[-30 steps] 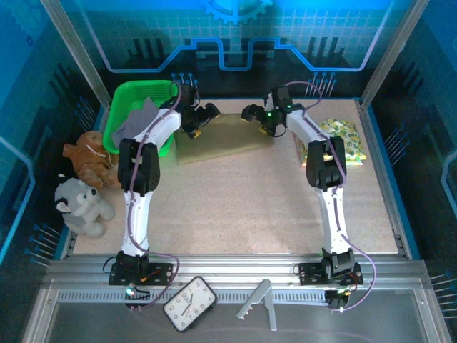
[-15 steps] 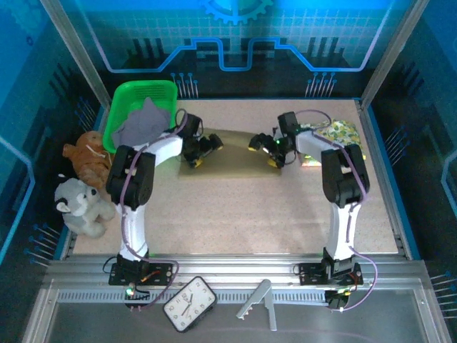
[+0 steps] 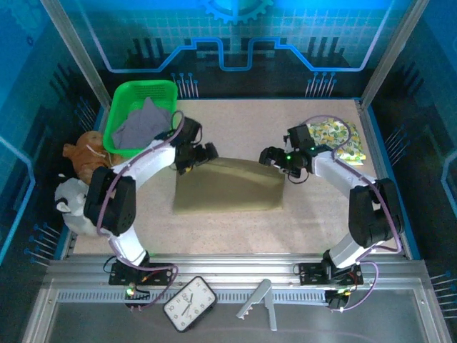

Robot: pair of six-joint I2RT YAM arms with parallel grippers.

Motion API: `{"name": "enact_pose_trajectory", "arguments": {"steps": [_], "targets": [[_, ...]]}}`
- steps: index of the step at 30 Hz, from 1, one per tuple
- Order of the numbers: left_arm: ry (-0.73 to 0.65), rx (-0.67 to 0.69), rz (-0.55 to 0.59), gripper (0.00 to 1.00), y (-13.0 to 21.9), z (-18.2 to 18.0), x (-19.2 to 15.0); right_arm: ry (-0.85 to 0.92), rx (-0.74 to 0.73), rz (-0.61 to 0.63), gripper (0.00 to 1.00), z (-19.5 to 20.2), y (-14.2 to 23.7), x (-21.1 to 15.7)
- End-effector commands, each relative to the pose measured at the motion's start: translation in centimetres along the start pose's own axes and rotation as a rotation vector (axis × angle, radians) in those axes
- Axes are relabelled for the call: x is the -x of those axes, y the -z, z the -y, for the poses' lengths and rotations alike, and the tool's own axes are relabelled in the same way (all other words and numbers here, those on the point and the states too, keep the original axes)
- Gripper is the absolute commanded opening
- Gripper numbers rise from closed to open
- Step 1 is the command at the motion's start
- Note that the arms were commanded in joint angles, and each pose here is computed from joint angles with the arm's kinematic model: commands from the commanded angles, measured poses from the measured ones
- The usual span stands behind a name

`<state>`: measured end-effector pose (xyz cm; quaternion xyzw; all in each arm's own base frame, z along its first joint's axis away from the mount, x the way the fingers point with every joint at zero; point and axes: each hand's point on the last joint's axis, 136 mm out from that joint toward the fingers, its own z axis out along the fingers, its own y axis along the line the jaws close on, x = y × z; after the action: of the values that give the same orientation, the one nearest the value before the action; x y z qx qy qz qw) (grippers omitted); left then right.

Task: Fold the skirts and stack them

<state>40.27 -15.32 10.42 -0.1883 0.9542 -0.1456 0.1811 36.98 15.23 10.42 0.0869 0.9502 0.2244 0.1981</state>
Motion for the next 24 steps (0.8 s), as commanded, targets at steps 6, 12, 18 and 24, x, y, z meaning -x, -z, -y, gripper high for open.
{"name": "enact_pose_trajectory", "arguments": {"steps": [6, 12, 18, 24], "targets": [[-0.275, 0.314, -0.014, 0.99, -0.6, -3.4, 3.3, 0.473, -0.126, -0.239, 0.81, 3.9, -0.5, -1.5], [-0.127, 0.234, -0.073, 0.99, -2.7, -3.5, 3.1, 0.437, -0.129, -0.325, 0.79, 5.6, -2.1, -3.0], [-0.024, 0.199, -0.089, 0.9, -4.4, -4.6, 3.7, 0.424, -0.101, -0.351, 0.6, 5.9, -3.3, -3.5], [0.113, 0.18, -0.084, 0.78, -4.9, -5.2, 4.4, 0.407, -0.101, -0.358, 0.52, 6.1, -4.0, -3.6]]}}
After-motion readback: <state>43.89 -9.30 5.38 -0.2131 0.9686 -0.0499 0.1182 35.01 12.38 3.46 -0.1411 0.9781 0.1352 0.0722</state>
